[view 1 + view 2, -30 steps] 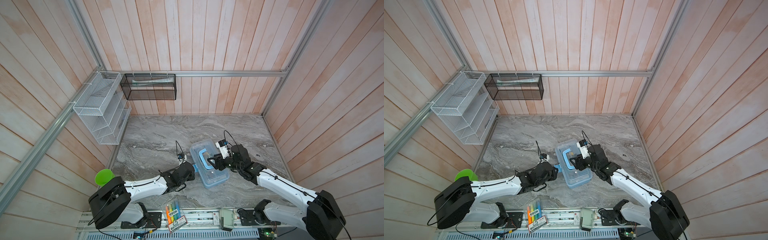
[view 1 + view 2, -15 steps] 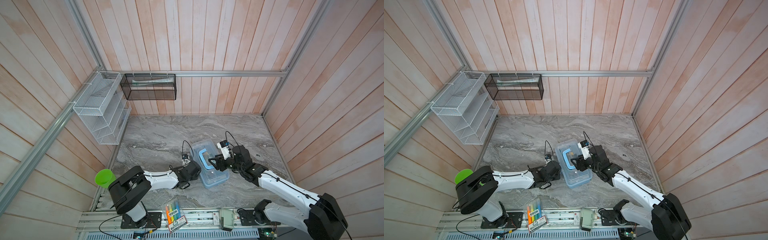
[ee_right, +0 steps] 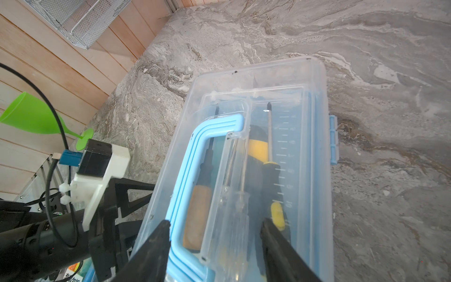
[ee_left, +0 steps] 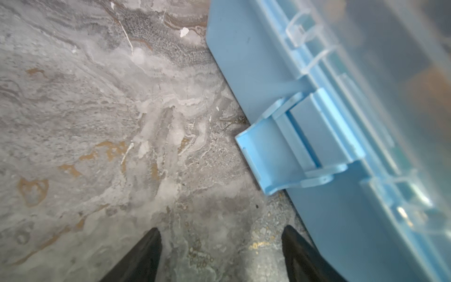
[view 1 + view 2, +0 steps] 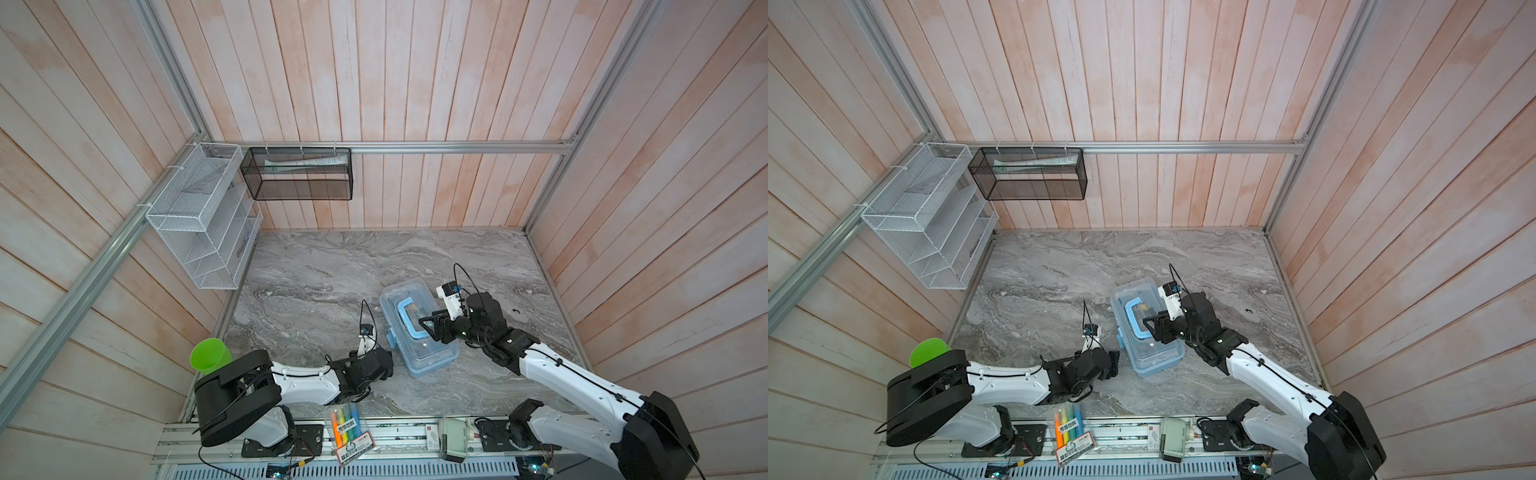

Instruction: Pack the tool kit

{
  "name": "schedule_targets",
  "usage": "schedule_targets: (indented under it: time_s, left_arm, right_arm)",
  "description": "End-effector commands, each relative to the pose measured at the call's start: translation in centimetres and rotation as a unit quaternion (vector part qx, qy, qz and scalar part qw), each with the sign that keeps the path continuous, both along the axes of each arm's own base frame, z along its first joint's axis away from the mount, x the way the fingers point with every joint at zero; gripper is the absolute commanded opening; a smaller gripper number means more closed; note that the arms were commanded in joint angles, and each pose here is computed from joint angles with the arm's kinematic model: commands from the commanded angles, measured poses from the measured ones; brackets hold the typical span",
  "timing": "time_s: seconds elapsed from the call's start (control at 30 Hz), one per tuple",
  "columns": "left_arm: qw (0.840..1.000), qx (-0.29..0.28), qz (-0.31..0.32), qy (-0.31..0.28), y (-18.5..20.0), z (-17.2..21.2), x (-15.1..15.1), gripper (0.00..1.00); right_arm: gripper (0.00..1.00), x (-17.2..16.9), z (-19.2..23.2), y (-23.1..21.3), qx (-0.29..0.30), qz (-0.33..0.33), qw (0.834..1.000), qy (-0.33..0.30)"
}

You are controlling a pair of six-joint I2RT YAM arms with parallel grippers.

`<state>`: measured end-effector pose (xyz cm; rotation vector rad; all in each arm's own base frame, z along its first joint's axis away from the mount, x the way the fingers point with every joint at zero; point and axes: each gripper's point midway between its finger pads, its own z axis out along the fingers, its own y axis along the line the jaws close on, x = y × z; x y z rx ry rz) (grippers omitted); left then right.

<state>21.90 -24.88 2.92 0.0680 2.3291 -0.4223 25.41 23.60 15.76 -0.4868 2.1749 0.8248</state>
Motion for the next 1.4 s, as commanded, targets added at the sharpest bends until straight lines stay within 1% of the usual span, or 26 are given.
schedule_targets:
  time_s: [0.0,0.17,0.23,0.5,0.63,0.83,1.07,1.23,1.37]
  left_arm:
    - [0.999,-0.002,-0.017,-0.035,0.1,0.1,0.2,0.81]
    - [0.996,0.011,-0.05,-0.073,-1.6,1.0,0.9,0.82]
    - [0.995,0.012,-0.059,-0.08,-2.0,1.2,0.8,0.82]
    - [0.99,-0.012,-0.096,-0.103,-2.8,1.9,0.3,0.82]
    - [0.988,-0.004,-0.1,-0.12,-3.3,2.2,0.8,0.83]
    - [0.988,0.025,-0.076,-0.135,-3.1,1.9,2.3,0.83]
    - [0.99,0.044,-0.042,-0.127,-1.8,1.0,3.6,0.83]
    - [0.992,0.056,0.001,-0.117,-0.1,0.4,4.5,0.83]
    - [0.991,0.058,0.024,-0.117,0.9,0.6,4.5,0.83]
  right_arm:
    - [0.61,-1.6,-3.9,-1.8,-0.048,-0.016,0.996,0.067]
    - [0.61,-1.5,-3.9,-1.7,-0.048,-0.016,0.997,0.065]
    - [0.61,-1.4,-3.8,-1.6,-0.047,-0.015,0.997,0.064]
    - [0.61,-1.4,-3.9,-1.6,-0.049,-0.014,0.997,0.064]
    - [0.61,-1.3,-4.0,-1.6,-0.049,-0.014,0.997,0.064]
    - [0.61,-1.5,-4.1,-1.6,-0.048,-0.013,0.996,0.068]
    - [0.61,-1.7,-4.1,-1.9,-0.047,-0.019,0.996,0.069]
    - [0.61,-1.7,-4.2,-1.9,-0.046,-0.02,0.996,0.07]
    - [0.61,-1.7,-4.1,-1.9,-0.045,-0.019,0.996,0.07]
